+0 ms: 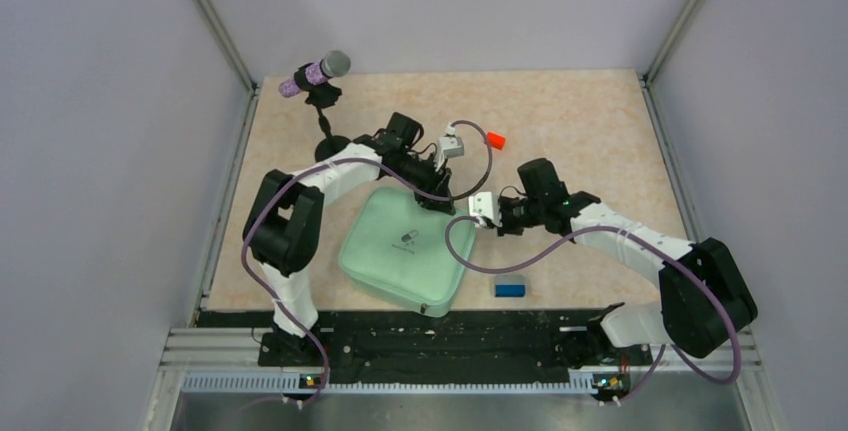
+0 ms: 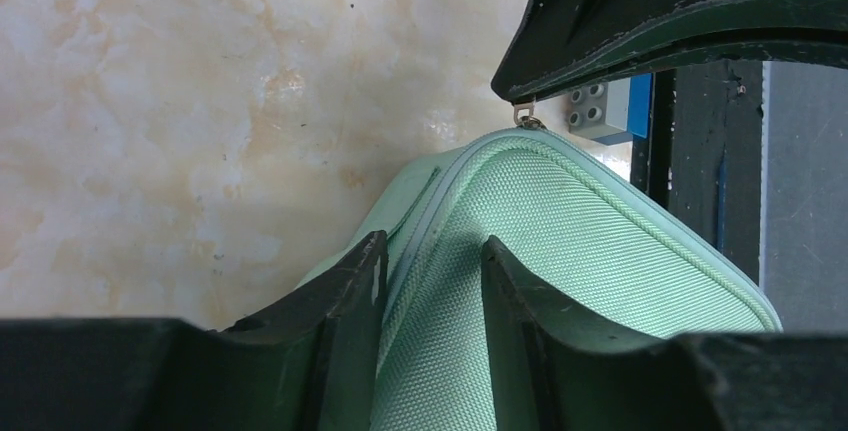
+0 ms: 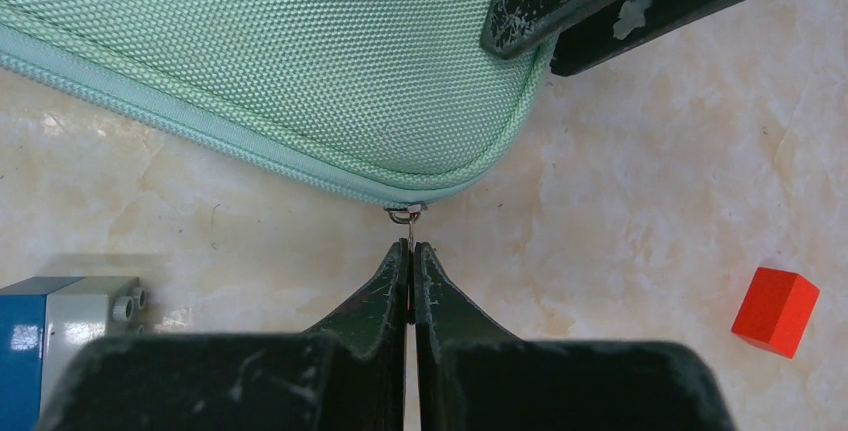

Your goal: Organize the medicine kit

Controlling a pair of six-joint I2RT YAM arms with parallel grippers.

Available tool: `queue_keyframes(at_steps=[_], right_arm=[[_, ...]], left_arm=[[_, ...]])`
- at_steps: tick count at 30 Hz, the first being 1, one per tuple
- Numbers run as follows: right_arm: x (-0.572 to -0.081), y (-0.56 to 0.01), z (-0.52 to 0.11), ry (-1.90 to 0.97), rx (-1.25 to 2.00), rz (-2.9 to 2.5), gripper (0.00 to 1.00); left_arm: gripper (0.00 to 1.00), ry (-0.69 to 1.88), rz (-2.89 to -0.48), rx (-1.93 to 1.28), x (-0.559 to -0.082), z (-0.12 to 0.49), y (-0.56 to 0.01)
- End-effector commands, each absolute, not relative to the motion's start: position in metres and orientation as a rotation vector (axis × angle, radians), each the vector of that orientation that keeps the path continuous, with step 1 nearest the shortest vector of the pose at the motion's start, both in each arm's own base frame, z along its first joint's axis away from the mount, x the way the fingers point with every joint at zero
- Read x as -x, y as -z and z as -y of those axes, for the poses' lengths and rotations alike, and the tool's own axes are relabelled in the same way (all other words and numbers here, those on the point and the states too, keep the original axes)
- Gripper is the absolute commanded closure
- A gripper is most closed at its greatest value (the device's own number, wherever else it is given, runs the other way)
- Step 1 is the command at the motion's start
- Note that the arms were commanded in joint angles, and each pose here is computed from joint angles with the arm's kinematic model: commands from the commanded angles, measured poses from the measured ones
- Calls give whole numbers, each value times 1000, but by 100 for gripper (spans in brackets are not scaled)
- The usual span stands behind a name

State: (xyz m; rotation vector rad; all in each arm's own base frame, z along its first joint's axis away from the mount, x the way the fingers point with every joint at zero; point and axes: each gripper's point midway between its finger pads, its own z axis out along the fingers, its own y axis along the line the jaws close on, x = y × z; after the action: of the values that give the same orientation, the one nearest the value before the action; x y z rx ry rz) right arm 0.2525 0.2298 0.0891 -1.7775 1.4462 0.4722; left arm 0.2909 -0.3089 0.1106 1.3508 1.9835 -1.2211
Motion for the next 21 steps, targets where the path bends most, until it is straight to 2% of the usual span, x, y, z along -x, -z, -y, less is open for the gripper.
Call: queue_keyframes(at_steps=[1,5,10,16,21], right_arm=[[-264,-113,-234,-405,1765,-1378,100],[-264,-113,-234,-401,1766,-1378,100],[-267,-114,-233,-379,1756,-1387,100],[-261,-117,-233,-414,1751,-1402,100],[-249,-111,-230,-457,1762,-1423,100]], left_arm=[[60,1261,-1992,-1386,-288,317,-103],[74,1292,-2014,-1387,-289,320,-95],[100,1256,-2045,-1425,-286,311,-90],[100,1015,-2094,-1290,-316,283,-94],[100,776,-2167,-972,-366,242,-107]])
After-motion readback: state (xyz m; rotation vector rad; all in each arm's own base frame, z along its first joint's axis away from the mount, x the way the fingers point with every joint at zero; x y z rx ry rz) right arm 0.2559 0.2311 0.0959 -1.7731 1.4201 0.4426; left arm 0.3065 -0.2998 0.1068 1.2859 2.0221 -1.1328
